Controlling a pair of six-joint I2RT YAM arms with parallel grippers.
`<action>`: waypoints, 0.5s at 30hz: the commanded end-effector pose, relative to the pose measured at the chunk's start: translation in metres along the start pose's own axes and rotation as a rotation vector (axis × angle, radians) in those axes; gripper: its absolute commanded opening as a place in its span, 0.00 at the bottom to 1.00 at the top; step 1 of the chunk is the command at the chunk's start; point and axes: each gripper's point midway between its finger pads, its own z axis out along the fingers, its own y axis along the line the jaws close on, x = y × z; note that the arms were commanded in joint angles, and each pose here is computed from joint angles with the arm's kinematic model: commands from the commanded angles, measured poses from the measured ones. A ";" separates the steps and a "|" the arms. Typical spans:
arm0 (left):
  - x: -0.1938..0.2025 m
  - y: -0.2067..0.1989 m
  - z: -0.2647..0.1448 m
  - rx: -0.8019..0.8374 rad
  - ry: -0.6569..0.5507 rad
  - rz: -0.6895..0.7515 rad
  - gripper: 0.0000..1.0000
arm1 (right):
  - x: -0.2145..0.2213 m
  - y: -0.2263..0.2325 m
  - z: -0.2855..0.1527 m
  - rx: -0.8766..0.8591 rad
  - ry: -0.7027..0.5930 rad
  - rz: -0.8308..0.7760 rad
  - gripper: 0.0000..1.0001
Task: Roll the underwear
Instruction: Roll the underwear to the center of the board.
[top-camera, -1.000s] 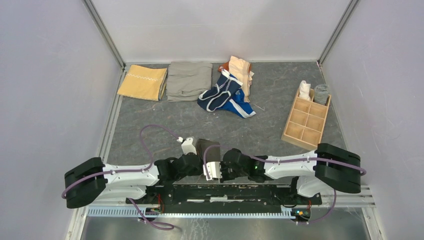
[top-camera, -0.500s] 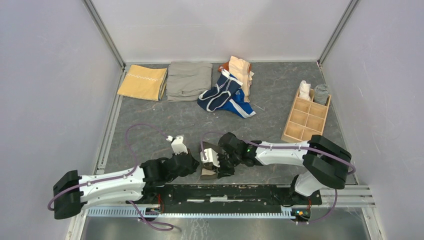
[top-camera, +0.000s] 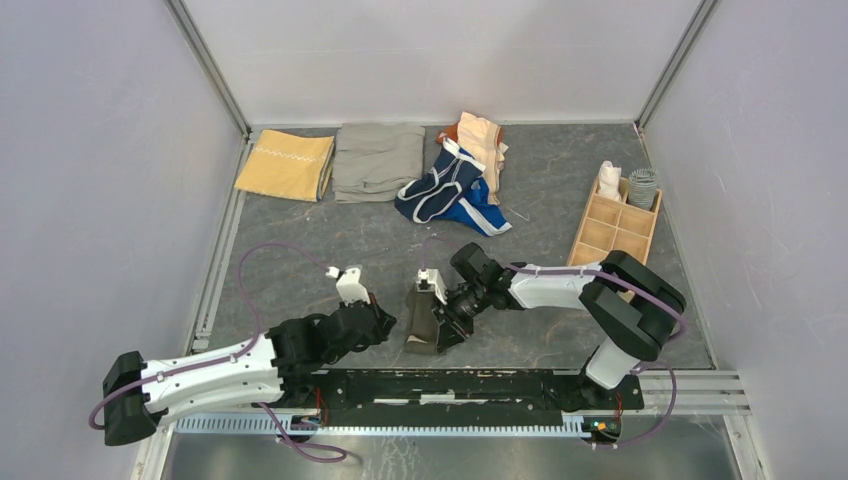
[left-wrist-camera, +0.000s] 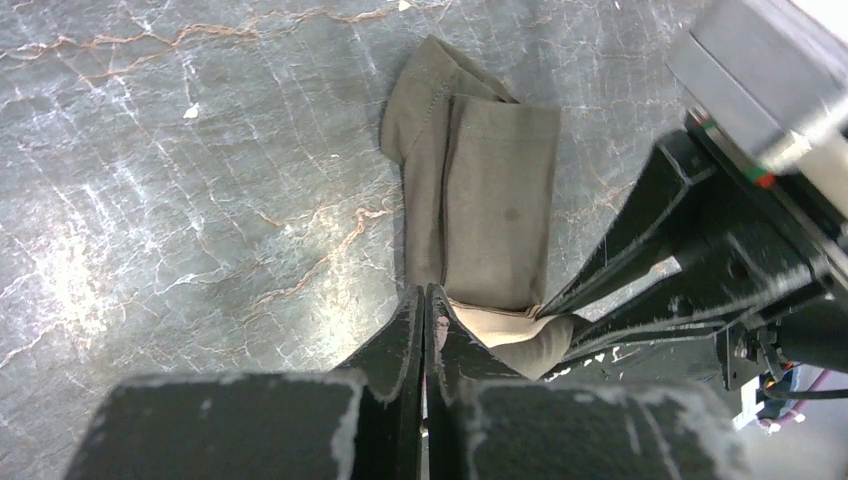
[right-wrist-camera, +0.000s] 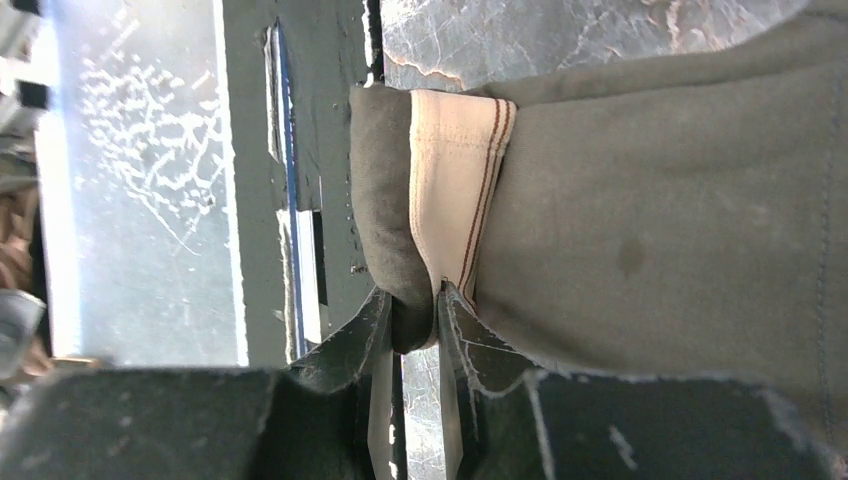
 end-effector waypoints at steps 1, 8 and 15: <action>-0.014 -0.028 -0.005 0.101 -0.025 0.063 0.02 | 0.005 -0.001 0.000 -0.036 -0.031 0.184 0.00; -0.010 -0.049 -0.003 0.191 -0.003 0.105 0.02 | -0.004 -0.016 -0.010 -0.007 -0.120 0.298 0.00; -0.008 -0.061 -0.001 0.233 0.011 0.132 0.02 | 0.000 -0.034 -0.008 0.028 -0.112 0.384 0.00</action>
